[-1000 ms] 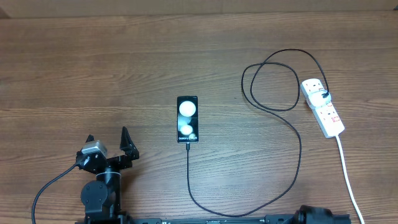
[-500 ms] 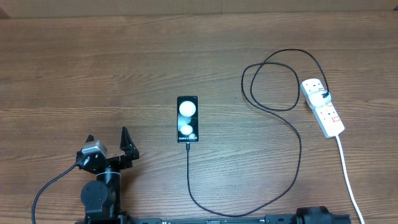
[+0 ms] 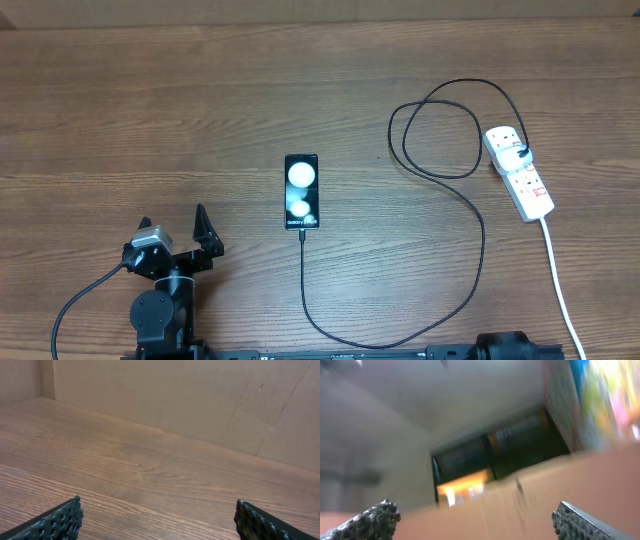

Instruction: Plug charger to phone and switch on socket

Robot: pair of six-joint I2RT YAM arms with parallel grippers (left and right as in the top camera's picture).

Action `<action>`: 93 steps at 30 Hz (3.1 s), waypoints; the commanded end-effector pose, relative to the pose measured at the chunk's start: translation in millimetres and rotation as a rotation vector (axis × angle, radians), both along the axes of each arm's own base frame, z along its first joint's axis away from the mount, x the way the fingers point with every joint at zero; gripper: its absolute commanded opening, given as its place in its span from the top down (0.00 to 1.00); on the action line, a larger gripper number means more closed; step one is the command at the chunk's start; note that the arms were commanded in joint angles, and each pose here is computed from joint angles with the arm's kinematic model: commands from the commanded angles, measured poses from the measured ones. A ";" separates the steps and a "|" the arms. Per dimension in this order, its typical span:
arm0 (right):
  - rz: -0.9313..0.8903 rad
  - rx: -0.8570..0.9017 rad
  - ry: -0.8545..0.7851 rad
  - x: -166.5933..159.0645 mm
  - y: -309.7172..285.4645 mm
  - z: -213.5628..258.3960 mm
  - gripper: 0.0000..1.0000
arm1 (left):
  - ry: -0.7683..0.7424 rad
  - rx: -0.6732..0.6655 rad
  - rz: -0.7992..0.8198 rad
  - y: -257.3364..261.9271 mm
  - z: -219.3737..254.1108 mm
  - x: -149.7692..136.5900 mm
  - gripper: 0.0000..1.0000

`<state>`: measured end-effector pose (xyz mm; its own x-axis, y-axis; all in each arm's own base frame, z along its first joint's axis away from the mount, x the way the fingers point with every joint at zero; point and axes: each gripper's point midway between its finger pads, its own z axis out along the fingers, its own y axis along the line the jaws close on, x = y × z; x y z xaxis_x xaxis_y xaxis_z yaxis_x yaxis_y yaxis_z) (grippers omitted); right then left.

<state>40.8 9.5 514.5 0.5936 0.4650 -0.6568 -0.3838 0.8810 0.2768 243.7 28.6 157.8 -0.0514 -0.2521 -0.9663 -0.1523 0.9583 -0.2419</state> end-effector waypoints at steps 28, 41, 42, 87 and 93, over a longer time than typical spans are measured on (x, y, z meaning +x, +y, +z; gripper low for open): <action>0.039 0.045 0.841 203.0 14.6 -346.2 0.00 | -0.003 0.023 -0.010 -1.3 -0.7 0.1 0.00; 0.039 0.045 0.847 203.1 14.6 -347.4 0.00 | -0.003 0.023 -0.010 -1.3 -0.7 0.1 0.00; 0.039 0.045 0.847 203.1 14.6 -347.4 0.00 | -0.003 0.023 -0.010 -1.3 -0.7 0.1 0.00; -0.033 -0.113 0.820 202.9 12.8 -345.3 0.00 | -0.005 0.023 -0.011 -1.7 0.0 0.1 0.00; -0.033 -0.113 0.820 202.9 12.8 -345.3 0.00 | -0.005 0.023 -0.012 -1.8 -0.5 0.2 0.01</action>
<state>244.1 21.6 165.5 -0.0973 0.3679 -0.9248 -0.0631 0.9250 0.3746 243.7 28.6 156.6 -0.0546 -0.2523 -0.9661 -0.1535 0.9582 -0.2416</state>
